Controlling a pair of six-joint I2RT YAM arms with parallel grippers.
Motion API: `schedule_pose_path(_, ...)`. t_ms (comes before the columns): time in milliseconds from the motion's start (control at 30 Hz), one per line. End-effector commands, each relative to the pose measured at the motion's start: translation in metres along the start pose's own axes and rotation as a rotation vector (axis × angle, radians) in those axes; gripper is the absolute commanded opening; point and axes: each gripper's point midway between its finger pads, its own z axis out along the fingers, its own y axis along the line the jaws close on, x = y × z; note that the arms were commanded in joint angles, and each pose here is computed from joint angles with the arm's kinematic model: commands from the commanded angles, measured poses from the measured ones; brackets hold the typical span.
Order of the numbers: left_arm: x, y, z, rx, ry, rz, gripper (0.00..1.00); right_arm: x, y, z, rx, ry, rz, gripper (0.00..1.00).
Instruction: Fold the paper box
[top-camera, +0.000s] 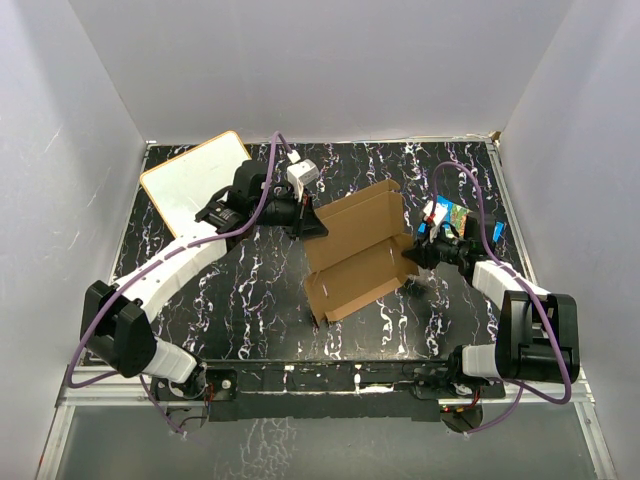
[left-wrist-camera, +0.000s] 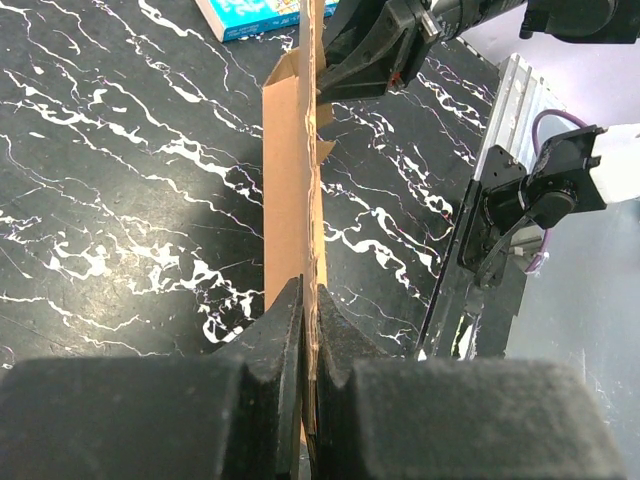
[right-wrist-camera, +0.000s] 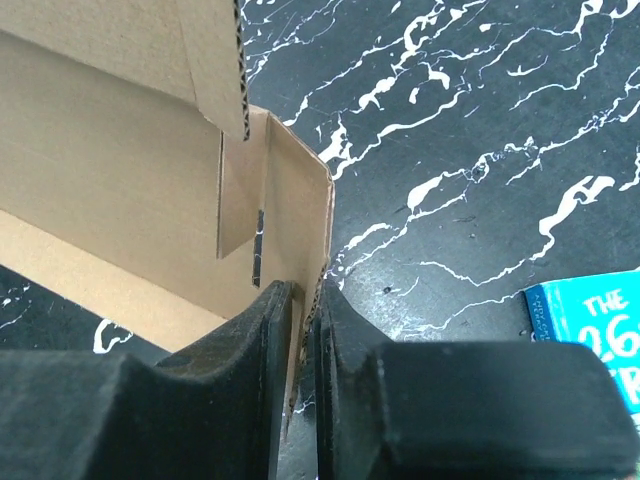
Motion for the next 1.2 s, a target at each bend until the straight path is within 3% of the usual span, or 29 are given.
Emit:
schedule_pose_path(0, -0.001, -0.005, -0.002, 0.021, -0.004, 0.023, 0.00, -0.034, -0.008, -0.004, 0.000, -0.055, -0.115, 0.21)
schedule_pose_path(300, -0.002, -0.002, -0.006, -0.014, 0.002, 0.043, 0.00, -0.044, -0.009, -0.021, -0.014, -0.042, -0.122, 0.31)
schedule_pose_path(600, -0.005, -0.003, -0.007, -0.014, 0.002, 0.052, 0.00, -0.036, 0.003, -0.023, -0.121, 0.034, -0.075, 0.32)
schedule_pose_path(1000, -0.008, -0.005, -0.008, -0.008, 0.002, 0.060, 0.00, -0.035, -0.009, -0.017, -0.136, 0.104, -0.024, 0.19)
schedule_pose_path(1167, -0.012, -0.006, -0.009, -0.007, -0.006, 0.063, 0.00, -0.040, -0.007, -0.012, -0.161, 0.108, -0.003, 0.08)
